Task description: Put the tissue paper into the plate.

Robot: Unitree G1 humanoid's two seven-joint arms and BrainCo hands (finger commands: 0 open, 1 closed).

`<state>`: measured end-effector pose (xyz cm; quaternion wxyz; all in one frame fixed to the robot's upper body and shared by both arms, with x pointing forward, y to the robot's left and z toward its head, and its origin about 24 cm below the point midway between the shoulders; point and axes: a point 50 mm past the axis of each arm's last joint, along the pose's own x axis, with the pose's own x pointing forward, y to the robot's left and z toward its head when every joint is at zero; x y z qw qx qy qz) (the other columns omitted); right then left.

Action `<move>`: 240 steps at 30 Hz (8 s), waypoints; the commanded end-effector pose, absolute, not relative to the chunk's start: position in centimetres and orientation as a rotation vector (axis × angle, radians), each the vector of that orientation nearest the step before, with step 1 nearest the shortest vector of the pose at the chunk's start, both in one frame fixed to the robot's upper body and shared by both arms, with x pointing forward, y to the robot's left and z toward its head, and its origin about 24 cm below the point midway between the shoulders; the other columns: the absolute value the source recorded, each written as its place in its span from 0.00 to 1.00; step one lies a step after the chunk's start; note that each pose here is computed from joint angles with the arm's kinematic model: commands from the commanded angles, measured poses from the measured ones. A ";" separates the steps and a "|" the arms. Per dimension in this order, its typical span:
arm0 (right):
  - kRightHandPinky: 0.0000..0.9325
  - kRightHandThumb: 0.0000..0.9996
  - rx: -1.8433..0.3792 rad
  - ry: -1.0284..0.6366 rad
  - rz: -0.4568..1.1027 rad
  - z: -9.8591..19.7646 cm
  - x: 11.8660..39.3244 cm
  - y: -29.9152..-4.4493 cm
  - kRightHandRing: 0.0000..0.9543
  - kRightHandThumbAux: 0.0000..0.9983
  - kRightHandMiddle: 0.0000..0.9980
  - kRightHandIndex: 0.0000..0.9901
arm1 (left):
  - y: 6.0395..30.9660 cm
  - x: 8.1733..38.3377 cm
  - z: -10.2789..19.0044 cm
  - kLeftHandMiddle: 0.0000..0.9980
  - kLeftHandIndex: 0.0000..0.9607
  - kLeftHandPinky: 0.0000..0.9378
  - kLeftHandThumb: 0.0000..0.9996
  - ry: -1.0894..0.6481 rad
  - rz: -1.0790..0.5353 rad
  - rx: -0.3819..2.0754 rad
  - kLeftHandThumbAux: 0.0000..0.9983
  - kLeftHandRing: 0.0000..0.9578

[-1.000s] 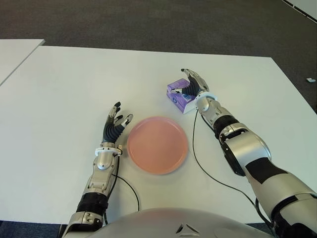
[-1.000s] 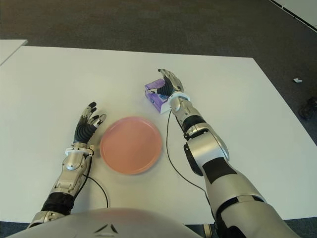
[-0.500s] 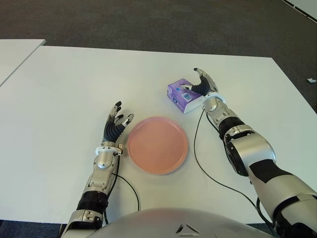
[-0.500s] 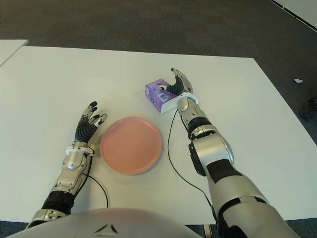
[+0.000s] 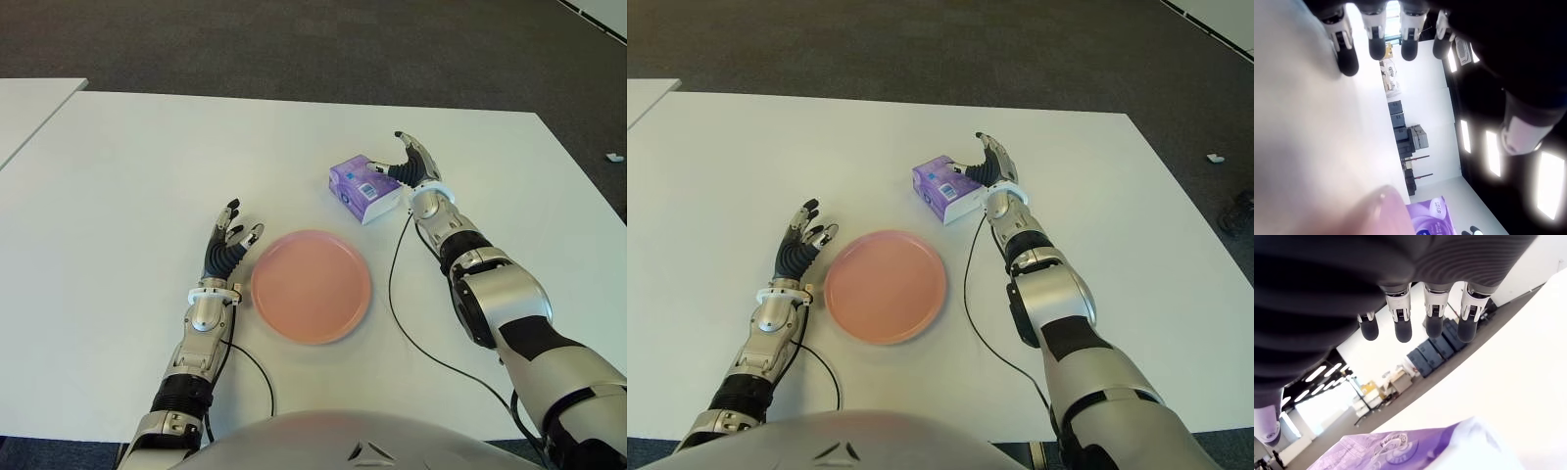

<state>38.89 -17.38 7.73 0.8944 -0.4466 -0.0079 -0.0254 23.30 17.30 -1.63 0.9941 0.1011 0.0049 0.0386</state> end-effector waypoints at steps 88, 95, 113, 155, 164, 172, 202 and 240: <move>0.00 0.21 -1.109 -0.085 0.205 4.1 36.8 -13.8 0.00 0.56 0.02 0.00 | 17.1 21.9 -4.1 0.00 0.00 0.00 0.02 0.157 0.077 0.213 0.58 0.00; 0.00 0.20 -1.113 -0.075 0.213 3.4 36.4 -13.7 0.00 0.55 0.02 0.00 | 17.2 21.9 -4.1 0.00 0.00 0.00 0.01 0.155 0.080 0.213 0.57 0.00; 0.00 0.14 -1.243 0.000 0.321 -0.3 34.2 -13.1 0.02 0.50 0.06 0.00 | 17.1 21.9 -4.2 0.00 0.00 0.00 0.01 0.156 0.083 0.207 0.56 0.00; 0.00 0.10 -1.566 0.019 0.642 -5.4 29.7 -14.1 0.00 0.54 0.00 0.00 | 17.0 21.8 -3.6 0.00 0.00 0.00 0.01 0.130 0.111 0.189 0.54 0.00; 0.00 0.09 -1.576 0.012 0.644 -5.0 30.1 -14.3 0.00 0.54 0.00 0.00 | 17.2 21.8 -3.6 0.00 0.00 0.00 0.00 0.120 0.119 0.189 0.55 0.00; 0.00 0.08 -1.585 0.013 0.638 -5.0 30.2 -14.3 0.00 0.54 0.00 0.00 | 17.2 21.9 -3.5 0.00 0.00 0.00 0.00 0.117 0.125 0.183 0.55 0.00; 0.25 0.27 -1.440 0.226 0.591 -6.4 29.3 -14.5 0.18 0.52 0.18 0.14 | 17.6 22.0 -3.5 0.00 0.00 0.00 0.00 0.115 0.134 0.193 0.57 0.00; 0.89 0.75 -1.106 0.275 0.354 -7.3 28.0 -13.2 0.92 0.71 0.89 0.44 | 18.2 21.7 -3.2 0.00 0.00 0.00 0.01 0.101 0.152 0.189 0.58 0.00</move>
